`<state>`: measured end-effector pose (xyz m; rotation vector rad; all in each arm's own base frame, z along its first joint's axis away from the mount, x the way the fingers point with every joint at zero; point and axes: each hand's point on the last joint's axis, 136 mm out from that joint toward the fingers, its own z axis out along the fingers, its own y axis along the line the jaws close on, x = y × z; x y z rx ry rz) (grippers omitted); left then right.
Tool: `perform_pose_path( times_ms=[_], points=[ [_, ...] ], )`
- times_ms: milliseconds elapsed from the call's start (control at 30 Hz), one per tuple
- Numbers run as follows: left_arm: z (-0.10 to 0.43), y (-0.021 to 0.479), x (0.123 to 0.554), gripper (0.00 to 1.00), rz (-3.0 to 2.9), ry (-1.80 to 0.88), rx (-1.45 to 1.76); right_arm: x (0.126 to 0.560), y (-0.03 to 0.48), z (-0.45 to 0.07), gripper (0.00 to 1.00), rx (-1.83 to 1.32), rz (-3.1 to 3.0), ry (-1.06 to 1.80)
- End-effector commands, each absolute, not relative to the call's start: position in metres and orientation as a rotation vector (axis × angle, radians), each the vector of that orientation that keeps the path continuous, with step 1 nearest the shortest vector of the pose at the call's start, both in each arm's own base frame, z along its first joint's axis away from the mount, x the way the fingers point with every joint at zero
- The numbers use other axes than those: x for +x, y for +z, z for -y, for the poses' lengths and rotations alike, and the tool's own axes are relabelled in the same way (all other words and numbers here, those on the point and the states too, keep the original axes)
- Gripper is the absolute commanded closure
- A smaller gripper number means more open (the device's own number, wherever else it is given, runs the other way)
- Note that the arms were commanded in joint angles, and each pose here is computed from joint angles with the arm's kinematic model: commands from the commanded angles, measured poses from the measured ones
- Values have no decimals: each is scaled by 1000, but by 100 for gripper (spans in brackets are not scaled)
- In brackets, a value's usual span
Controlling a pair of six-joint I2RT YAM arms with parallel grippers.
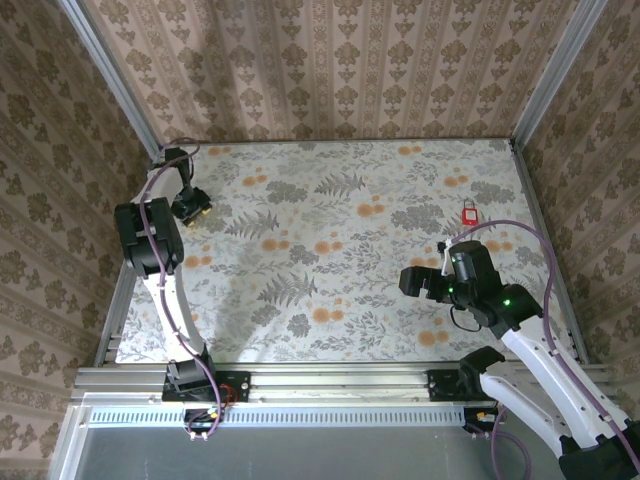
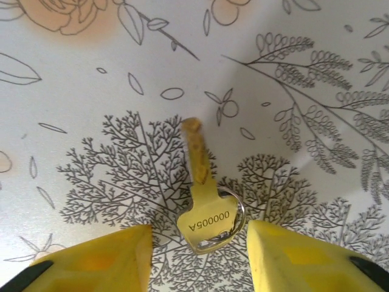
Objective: Unlock with the key
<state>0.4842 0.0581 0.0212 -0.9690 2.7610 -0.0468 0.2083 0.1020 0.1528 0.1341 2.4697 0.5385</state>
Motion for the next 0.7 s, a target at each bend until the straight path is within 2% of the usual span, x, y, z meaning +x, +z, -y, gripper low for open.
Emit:
perform_pose_path(
  times_ms=[0,200,667],
  points=[
    [-38,-8,489,61,-2831,-104,-886,205,152,-106,0,93,-2464,560],
    [-42,-10,484,73,-2846,-131,-839,206,154,-108,0,100,-2455,577],
    [-26,10,485,85,-2796,-267,-626,213,160,-114,0,104,-2443,612]
  ],
)
